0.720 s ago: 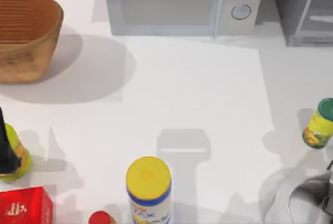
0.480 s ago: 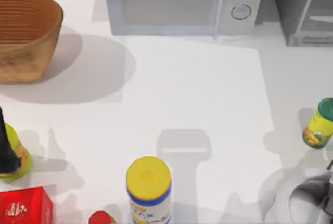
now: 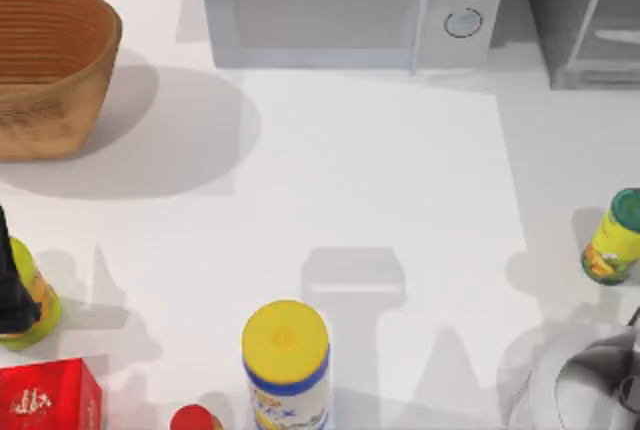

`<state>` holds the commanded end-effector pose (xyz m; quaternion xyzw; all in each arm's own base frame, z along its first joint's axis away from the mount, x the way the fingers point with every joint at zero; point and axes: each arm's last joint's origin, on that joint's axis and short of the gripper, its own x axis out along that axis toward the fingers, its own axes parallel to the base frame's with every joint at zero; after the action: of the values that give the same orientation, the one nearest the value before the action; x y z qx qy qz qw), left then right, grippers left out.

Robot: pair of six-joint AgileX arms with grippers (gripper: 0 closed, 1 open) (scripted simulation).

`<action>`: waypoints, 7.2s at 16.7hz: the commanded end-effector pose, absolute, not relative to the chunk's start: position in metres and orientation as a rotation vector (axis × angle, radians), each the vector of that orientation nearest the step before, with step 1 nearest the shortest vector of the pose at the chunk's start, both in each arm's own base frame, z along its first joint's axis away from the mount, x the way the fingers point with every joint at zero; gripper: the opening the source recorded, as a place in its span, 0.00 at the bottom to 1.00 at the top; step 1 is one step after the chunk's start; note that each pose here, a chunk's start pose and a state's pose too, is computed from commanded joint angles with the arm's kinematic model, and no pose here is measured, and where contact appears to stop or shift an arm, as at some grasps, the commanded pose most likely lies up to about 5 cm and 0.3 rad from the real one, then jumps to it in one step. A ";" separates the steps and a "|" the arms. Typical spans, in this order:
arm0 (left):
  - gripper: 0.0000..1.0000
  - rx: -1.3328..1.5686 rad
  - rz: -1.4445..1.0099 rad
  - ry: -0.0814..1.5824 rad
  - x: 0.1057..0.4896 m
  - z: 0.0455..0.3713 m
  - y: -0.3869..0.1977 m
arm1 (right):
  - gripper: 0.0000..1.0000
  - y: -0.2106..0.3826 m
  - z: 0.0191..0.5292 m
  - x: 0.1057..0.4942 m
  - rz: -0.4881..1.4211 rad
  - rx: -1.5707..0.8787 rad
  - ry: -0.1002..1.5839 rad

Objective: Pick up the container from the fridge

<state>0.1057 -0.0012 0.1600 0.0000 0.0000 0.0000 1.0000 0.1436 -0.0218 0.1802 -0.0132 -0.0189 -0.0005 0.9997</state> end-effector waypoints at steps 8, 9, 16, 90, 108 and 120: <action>1.00 0.000 0.000 0.000 0.106 0.160 -0.001 | 1.00 -0.070 0.137 0.193 0.000 0.014 0.055; 1.00 0.000 0.000 0.000 0.106 0.160 -0.001 | 1.00 -0.076 0.131 0.196 0.000 0.016 0.053; 1.00 0.000 0.000 0.000 0.106 0.160 -0.001 | 1.00 -0.102 0.110 0.205 0.000 0.001 0.002; 1.00 0.000 0.000 0.000 0.106 0.160 -0.001 | 0.00 -0.122 0.186 0.475 -0.013 -0.007 0.005; 1.00 0.000 0.000 0.000 0.106 0.160 -0.001 | 0.00 -0.121 0.183 0.375 -0.012 -0.004 0.010; 1.00 0.000 0.000 0.000 0.106 0.160 -0.001 | 0.00 -0.066 0.252 0.296 -0.009 -0.028 -0.021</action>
<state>0.1057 -0.0012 0.1600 0.0000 0.0000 0.0000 1.0000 0.2962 -0.0664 0.2519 -0.0142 -0.0106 -0.0044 0.9998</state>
